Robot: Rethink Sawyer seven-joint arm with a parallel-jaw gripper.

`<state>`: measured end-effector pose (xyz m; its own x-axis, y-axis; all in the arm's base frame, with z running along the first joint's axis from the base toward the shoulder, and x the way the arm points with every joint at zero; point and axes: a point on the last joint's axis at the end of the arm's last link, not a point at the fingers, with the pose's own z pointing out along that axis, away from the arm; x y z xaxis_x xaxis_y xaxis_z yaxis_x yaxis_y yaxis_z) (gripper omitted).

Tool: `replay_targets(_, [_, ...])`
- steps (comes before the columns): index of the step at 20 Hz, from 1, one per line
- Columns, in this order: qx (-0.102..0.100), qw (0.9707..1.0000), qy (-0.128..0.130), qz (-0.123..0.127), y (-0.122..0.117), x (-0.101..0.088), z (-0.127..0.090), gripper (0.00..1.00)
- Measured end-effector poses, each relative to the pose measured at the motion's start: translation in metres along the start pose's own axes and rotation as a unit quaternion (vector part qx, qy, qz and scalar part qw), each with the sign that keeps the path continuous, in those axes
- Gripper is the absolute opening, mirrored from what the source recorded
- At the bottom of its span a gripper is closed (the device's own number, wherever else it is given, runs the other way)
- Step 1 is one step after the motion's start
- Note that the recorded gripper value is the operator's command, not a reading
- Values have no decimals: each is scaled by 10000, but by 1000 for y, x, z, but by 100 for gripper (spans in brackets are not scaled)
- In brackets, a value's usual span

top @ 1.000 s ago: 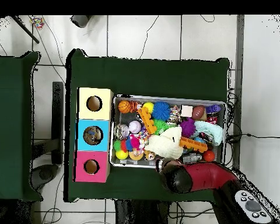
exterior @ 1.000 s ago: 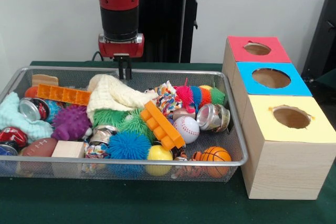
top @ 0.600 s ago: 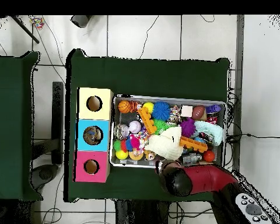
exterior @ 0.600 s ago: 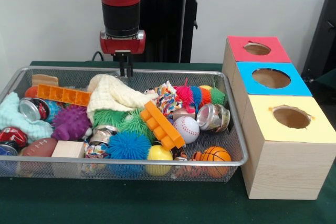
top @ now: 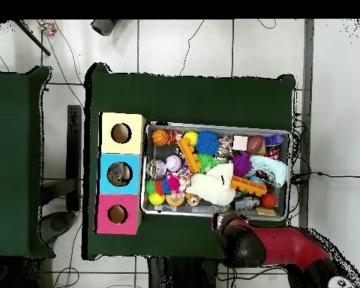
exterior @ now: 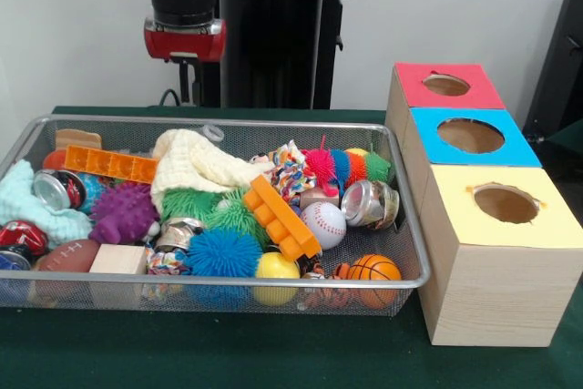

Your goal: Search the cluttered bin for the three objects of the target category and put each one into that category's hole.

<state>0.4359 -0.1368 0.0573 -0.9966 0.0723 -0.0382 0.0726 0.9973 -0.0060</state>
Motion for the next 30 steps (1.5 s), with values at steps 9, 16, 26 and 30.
replay_targets(9, [78, 9997, -3, 213, -19, 3, -29, 100])
replay_targets(16, [77, 9998, -54, 165, -17, -1, -31, 100])
replay_targets(26, [57, 9998, -57, -165, 13, -8, -31, 100])
replay_targets(30, [26, 9994, -20, -345, 31, -9, -28, 100])
